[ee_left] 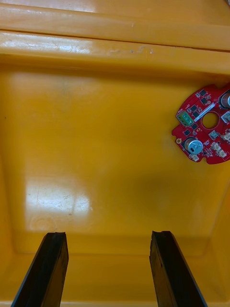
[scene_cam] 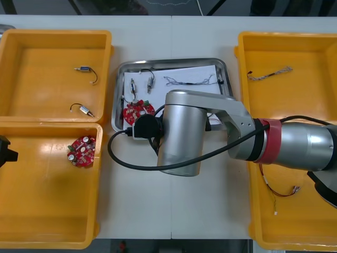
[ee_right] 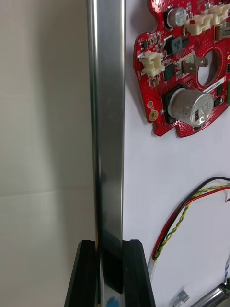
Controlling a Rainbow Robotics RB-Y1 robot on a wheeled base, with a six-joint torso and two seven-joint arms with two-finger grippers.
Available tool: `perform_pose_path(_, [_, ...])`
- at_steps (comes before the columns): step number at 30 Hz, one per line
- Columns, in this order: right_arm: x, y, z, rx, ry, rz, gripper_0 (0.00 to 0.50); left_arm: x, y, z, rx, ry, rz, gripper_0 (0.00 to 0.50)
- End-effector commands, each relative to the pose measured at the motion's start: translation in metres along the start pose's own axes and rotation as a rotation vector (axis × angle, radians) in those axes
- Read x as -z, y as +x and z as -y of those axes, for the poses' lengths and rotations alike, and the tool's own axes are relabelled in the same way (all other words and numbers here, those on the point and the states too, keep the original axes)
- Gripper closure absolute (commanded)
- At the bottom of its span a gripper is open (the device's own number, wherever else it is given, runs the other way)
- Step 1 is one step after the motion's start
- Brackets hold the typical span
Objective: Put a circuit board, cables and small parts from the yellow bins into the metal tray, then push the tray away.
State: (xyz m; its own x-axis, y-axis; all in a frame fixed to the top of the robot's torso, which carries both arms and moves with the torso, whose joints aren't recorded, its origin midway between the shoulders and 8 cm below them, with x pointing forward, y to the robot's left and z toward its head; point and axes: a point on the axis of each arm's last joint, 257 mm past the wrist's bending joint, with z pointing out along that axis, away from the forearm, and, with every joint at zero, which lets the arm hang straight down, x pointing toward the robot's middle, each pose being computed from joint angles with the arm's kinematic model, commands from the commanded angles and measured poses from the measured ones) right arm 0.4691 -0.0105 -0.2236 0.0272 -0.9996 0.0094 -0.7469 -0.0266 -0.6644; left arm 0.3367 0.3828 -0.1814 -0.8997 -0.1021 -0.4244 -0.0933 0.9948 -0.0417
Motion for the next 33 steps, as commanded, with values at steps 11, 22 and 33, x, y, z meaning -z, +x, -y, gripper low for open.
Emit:
perform_pose_path(11, [0.001,-0.016,0.067,0.012,0.052,0.004,0.5,0.007,0.005,-0.006,-0.145,-0.033,-0.006,0.0])
perform_pose_path(22, [-0.014,-0.028,0.093,-0.024,0.072,0.053,0.5,0.007,0.005,-0.006,-0.145,-0.033,-0.006,0.0])
perform_pose_path(33, [-0.02,-0.027,0.114,-0.012,0.089,0.06,0.5,0.007,0.005,-0.006,-0.145,-0.033,-0.006,0.0])
